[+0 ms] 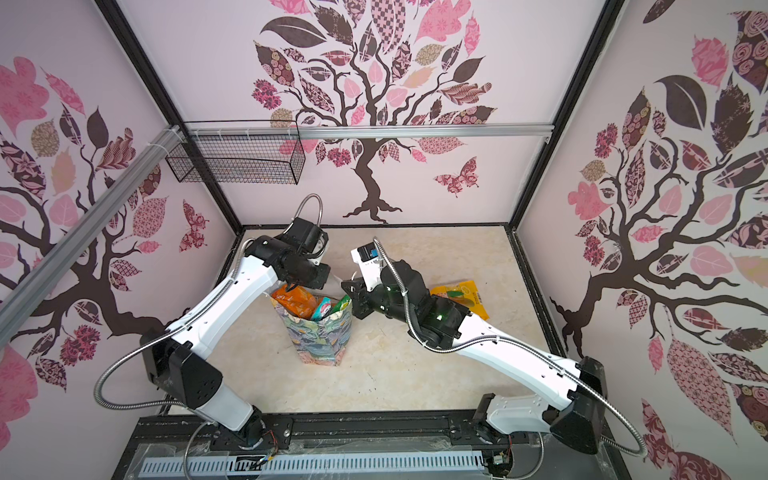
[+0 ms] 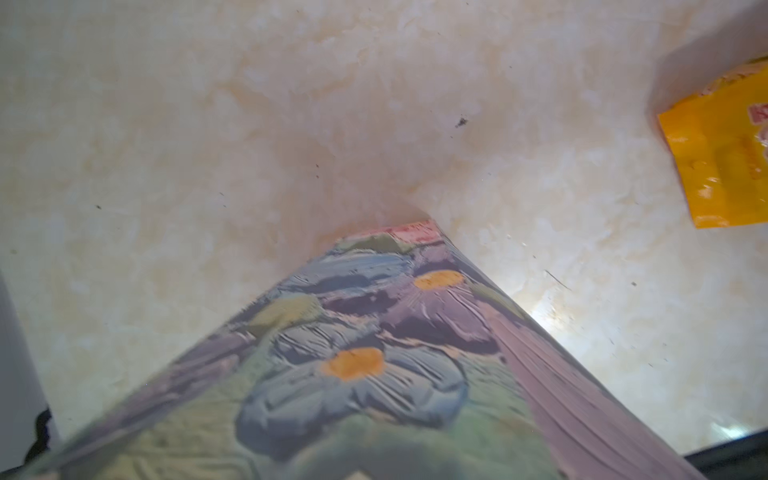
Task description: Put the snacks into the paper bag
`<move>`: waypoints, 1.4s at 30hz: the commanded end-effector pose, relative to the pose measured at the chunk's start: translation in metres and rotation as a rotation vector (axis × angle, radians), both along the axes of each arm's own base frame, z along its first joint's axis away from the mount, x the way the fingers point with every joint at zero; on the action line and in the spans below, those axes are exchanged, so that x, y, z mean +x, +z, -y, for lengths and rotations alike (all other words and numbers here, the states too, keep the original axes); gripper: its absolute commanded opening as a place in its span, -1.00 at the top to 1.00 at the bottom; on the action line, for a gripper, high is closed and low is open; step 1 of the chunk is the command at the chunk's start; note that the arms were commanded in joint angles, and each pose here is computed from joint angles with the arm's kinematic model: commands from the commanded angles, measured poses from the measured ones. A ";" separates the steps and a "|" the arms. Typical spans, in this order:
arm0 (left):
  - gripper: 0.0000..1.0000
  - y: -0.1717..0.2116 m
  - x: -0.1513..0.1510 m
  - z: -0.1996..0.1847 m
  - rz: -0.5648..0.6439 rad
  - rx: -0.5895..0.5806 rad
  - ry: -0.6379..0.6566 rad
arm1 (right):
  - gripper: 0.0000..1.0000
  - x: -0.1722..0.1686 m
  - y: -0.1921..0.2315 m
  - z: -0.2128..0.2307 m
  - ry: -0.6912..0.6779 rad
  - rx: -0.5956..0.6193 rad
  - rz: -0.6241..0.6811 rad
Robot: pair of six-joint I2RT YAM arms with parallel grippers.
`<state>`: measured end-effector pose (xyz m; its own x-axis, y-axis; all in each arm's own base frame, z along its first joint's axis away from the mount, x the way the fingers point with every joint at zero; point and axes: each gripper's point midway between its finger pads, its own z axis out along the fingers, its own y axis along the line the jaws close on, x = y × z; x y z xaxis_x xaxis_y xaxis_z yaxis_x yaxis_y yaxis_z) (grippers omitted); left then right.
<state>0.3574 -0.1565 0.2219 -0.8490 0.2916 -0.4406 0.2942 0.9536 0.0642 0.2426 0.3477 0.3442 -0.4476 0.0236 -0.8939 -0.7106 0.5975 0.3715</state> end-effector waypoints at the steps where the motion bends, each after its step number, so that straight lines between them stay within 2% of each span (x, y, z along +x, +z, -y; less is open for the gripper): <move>1: 0.93 0.047 0.018 -0.016 0.165 0.054 0.041 | 0.90 -0.002 0.054 0.002 0.004 0.111 0.099; 3: 0.87 0.058 0.017 -0.012 0.207 0.005 0.032 | 0.90 -0.001 0.053 0.003 0.000 0.108 0.098; 7: 0.49 0.082 0.001 -0.003 0.277 -0.116 -0.005 | 0.89 -0.002 0.046 0.001 0.006 0.097 0.085; 9: 0.22 0.095 -0.007 -0.010 0.300 -0.125 0.014 | 0.89 0.000 0.042 0.000 0.001 0.084 0.076; 12: 0.10 0.112 -0.022 -0.020 0.301 -0.114 0.026 | 0.85 0.002 0.041 -0.001 -0.002 0.070 0.068; 14: -0.06 0.119 -0.035 -0.031 0.291 -0.099 0.053 | 0.78 0.003 0.040 0.000 -0.013 0.049 0.065; 16: -0.30 0.127 -0.050 -0.047 0.301 -0.078 0.096 | 0.66 0.005 0.044 0.005 -0.036 0.029 0.067; 18: -0.46 0.134 -0.063 -0.064 0.318 -0.064 0.146 | 0.34 0.004 0.055 0.011 -0.052 0.022 0.071; 23: -0.56 0.151 -0.091 -0.096 0.300 -0.235 0.236 | 0.13 0.003 0.076 0.033 -0.107 -0.049 0.081; 26: -0.72 0.167 -0.102 -0.116 0.368 -0.218 0.293 | 0.07 0.001 0.079 0.047 -0.137 -0.097 0.073; 29: -0.84 0.178 -0.110 -0.124 0.393 -0.199 0.312 | -0.06 -0.005 0.079 0.060 -0.156 -0.104 0.070; 33: -0.96 0.160 -0.106 -0.126 0.382 -0.189 0.321 | -0.16 0.003 0.060 0.094 -0.295 -0.163 0.053; 36: -0.96 0.137 -0.093 -0.127 0.366 -0.204 0.333 | -0.28 0.015 0.034 0.120 -0.397 -0.238 0.006; 38: -0.95 0.126 -0.083 -0.133 0.366 -0.234 0.357 | -0.29 0.025 0.016 0.140 -0.460 -0.269 -0.034; 40: -0.85 0.120 -0.068 -0.145 0.373 -0.291 0.393 | -0.33 0.034 -0.006 0.165 -0.543 -0.315 -0.077; 42: -0.61 0.117 -0.055 -0.145 0.367 -0.365 0.391 | -0.36 0.040 -0.028 0.190 -0.654 -0.389 -0.096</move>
